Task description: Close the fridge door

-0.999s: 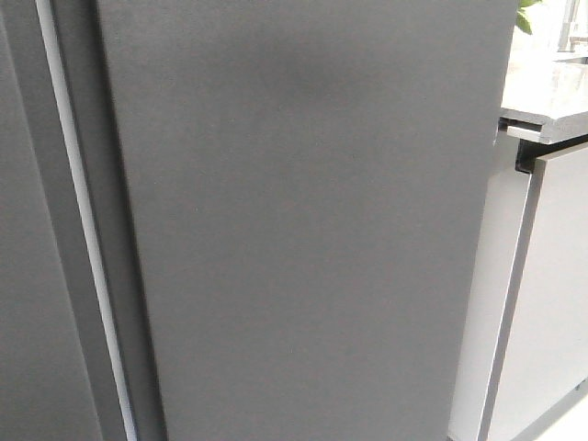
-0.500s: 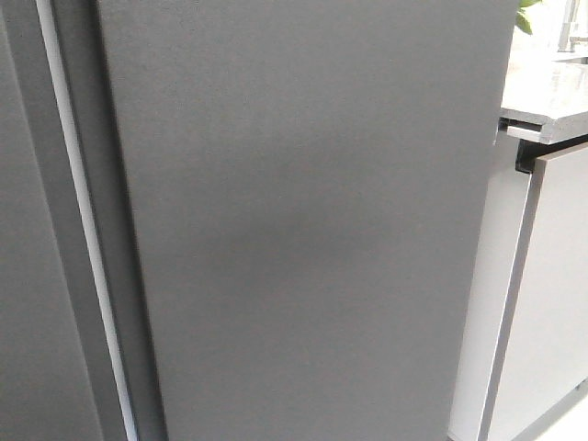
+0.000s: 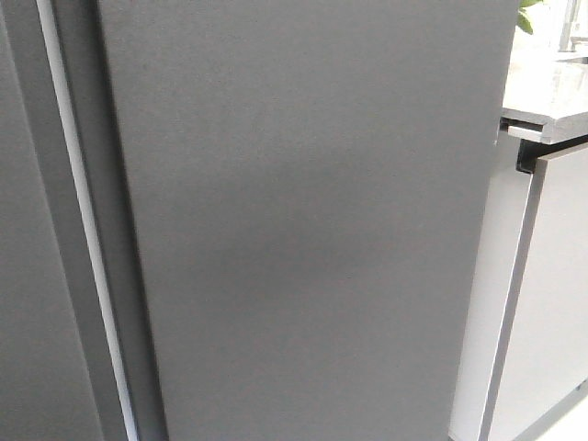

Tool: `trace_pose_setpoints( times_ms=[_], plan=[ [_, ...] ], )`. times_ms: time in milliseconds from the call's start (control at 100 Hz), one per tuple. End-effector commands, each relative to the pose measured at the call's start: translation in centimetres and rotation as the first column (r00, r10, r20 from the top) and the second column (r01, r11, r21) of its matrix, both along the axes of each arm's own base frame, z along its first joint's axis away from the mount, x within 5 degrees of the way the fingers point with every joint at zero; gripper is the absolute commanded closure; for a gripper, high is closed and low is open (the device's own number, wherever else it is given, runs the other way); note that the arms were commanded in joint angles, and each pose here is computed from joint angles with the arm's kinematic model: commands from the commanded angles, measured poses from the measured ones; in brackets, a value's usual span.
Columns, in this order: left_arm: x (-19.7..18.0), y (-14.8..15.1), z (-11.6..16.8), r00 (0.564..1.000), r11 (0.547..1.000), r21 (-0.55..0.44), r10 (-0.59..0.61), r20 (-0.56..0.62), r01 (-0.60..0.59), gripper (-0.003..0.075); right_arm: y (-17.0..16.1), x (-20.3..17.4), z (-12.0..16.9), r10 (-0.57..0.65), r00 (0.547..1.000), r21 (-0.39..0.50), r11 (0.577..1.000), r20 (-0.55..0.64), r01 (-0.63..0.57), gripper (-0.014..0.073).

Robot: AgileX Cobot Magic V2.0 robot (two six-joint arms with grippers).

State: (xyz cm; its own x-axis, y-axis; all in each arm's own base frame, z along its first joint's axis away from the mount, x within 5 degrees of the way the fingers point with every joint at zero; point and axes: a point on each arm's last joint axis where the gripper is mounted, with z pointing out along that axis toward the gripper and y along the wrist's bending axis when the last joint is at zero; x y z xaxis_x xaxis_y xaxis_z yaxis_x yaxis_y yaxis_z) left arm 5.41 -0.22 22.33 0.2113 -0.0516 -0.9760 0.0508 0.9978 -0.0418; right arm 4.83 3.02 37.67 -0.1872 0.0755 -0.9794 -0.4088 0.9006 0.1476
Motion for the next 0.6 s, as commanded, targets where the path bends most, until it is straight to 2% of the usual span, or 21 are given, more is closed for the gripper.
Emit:
trace_pose_setpoints(
  times_ms=[0, 130, 200, 300, 370, 470, 590],
  plan=[
    [-0.1, 0.0, -0.4, 0.998, 1.0, -0.014, -0.002, 0.057, 0.003, 0.074, -0.2, 0.1, 1.3, -0.028, 0.996, 0.035, 0.999, 0.083, 0.026, 0.0639],
    [-0.1, 0.0, -0.4, 0.998, 1.0, -0.014, -0.002, 0.057, 0.003, 0.074, -0.2, 0.1, 1.3, -0.028, 0.996, 0.035, 0.999, 0.083, 0.026, 0.064],
    [-0.1, 0.0, -0.4, 0.998, 1.0, -0.014, -0.002, 0.057, 0.003, 0.074, -0.3, 0.1, 1.3, -0.034, 0.995, -0.005, 0.999, 0.096, 0.035, 0.064],
    [-0.1, 0.0, -0.4, 0.998, 1.0, -0.014, -0.002, 0.057, 0.003, 0.074, -0.6, 0.2, 1.3, -0.068, 0.99, -0.056, 0.996, 0.12, 0.075, 0.0639],
    [-0.1, 0.0, -0.4, 0.998, 1.0, -0.014, -0.002, 0.057, 0.003, 0.074, -1.0, 0.1, 1.2, -0.126, 0.981, -0.058, 0.989, 0.149, 0.136, 0.0639],
    [-0.1, 0.0, -0.4, 0.998, 1.0, -0.014, -0.002, 0.057, 0.003, 0.074, -1.7, 0.0, 0.6, -0.241, 0.944, -0.022, 0.968, 0.224, 0.252, 0.064],
    [-0.1, 0.0, -0.4, 0.998, 1.0, -0.014, -0.002, 0.057, 0.003, 0.074, -2.5, -0.4, -2.0, -0.357, 0.881, 0.03, 0.93, 0.312, 0.366, 0.064]
  ],
)
